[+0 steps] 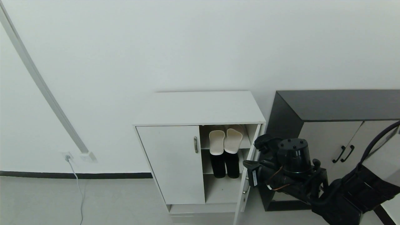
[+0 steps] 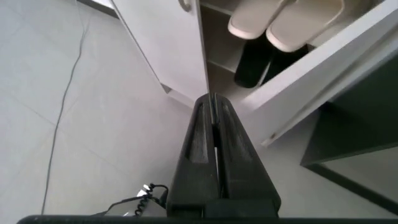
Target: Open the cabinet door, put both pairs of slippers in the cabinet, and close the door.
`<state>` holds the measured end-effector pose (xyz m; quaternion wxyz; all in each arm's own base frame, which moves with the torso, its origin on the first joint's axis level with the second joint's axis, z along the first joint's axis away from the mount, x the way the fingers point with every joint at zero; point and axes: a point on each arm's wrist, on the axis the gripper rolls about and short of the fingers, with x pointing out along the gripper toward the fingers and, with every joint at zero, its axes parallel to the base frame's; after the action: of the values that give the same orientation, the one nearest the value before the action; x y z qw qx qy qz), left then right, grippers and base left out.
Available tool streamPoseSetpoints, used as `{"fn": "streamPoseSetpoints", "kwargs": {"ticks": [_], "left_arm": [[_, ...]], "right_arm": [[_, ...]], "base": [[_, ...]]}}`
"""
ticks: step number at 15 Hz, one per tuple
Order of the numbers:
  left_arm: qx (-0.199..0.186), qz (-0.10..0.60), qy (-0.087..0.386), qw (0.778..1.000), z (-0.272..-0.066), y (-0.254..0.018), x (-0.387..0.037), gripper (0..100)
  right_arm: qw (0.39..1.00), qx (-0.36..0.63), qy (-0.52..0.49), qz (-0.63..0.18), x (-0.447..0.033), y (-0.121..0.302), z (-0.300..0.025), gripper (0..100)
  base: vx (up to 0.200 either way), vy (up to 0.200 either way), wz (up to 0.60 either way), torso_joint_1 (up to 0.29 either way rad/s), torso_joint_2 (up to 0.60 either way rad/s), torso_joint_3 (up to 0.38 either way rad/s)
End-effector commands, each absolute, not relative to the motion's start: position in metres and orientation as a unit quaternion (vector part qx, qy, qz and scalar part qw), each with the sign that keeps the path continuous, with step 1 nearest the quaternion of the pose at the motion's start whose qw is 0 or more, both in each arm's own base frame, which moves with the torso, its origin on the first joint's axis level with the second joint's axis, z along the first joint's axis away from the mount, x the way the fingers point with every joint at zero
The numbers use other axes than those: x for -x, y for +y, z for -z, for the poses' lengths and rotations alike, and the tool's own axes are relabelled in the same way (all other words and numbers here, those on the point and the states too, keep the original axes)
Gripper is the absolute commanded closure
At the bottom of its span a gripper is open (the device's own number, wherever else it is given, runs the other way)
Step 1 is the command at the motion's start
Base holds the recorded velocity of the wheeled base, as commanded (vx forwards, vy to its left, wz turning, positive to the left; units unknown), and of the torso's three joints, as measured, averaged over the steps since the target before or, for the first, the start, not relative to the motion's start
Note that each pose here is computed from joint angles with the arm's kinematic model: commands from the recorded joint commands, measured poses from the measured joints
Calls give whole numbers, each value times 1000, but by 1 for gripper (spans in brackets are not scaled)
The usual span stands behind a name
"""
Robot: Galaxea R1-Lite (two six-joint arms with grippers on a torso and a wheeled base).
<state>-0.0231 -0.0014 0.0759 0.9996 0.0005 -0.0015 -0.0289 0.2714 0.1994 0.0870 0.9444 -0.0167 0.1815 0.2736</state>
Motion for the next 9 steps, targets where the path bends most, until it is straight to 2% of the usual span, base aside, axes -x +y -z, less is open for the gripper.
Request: {"fn": "streamPoseSetpoints", "kwargs": {"ticks": [1,7,9], "left_arm": [[0,28,-1,1000,-76,-1,23,100],[-1,29,-1,1000,-76,-1,23,100],[-2,30,-1,1000,-76,-1,23,100]], "right_arm": [[945,18,183,-270,-269,195,-82,100],[942,27,221,-251,-255,172,-66,100],[943,26,223,-246,-251,166,-62,100]], "base": [[0,0,0,0,0,0],[0,0,0,0,0,0],[200,0,0,0,5,5]]}}
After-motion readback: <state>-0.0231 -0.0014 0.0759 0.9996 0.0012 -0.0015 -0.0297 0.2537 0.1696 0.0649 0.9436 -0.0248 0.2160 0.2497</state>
